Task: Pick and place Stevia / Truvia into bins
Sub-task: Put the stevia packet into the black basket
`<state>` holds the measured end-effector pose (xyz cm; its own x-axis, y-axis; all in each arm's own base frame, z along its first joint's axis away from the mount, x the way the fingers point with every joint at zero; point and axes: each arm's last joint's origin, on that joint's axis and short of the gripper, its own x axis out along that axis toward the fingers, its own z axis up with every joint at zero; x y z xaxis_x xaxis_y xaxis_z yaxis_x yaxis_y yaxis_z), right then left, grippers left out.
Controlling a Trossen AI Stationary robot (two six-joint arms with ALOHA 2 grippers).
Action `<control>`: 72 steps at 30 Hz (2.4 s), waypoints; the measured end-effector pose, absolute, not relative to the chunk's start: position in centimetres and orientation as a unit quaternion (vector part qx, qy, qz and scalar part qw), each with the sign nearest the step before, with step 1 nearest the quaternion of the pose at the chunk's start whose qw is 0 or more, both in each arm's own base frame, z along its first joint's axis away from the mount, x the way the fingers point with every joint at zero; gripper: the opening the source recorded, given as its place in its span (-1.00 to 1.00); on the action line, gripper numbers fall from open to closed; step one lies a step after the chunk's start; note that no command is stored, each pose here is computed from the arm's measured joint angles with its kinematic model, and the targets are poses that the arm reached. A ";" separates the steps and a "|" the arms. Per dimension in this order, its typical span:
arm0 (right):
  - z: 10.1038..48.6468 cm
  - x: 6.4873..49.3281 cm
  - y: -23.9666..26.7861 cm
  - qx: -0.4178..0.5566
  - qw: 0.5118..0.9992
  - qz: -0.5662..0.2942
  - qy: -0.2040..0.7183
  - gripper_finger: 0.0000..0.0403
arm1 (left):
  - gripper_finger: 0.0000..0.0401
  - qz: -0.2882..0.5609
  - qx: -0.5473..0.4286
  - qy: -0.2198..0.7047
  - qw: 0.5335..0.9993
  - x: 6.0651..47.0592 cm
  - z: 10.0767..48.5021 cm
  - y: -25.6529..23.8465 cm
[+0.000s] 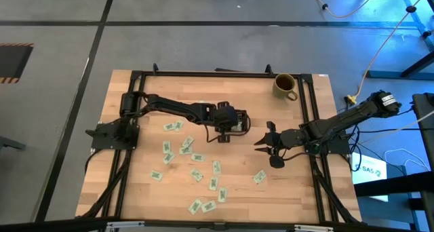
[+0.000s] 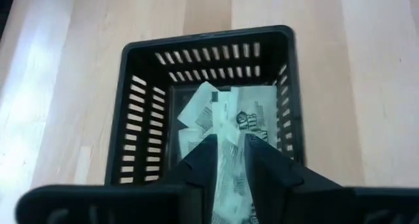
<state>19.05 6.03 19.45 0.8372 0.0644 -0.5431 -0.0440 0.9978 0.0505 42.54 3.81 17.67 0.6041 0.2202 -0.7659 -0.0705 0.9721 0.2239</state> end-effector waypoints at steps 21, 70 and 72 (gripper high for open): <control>19.5 19.1 6.0 0.018 0.959 0.028 0.282 -0.51 | -0.61 -0.155 0.129 0.460 0.865 40.1 19.5 -7.8; 19.5 19.1 6.0 0.030 0.959 0.025 0.281 -0.51 | -0.98 -0.126 0.133 0.546 0.817 40.0 13.7 -9.9; 19.5 19.1 6.0 0.029 0.959 0.025 0.281 -0.51 | -0.99 -0.124 0.138 0.548 0.815 39.7 14.3 -9.8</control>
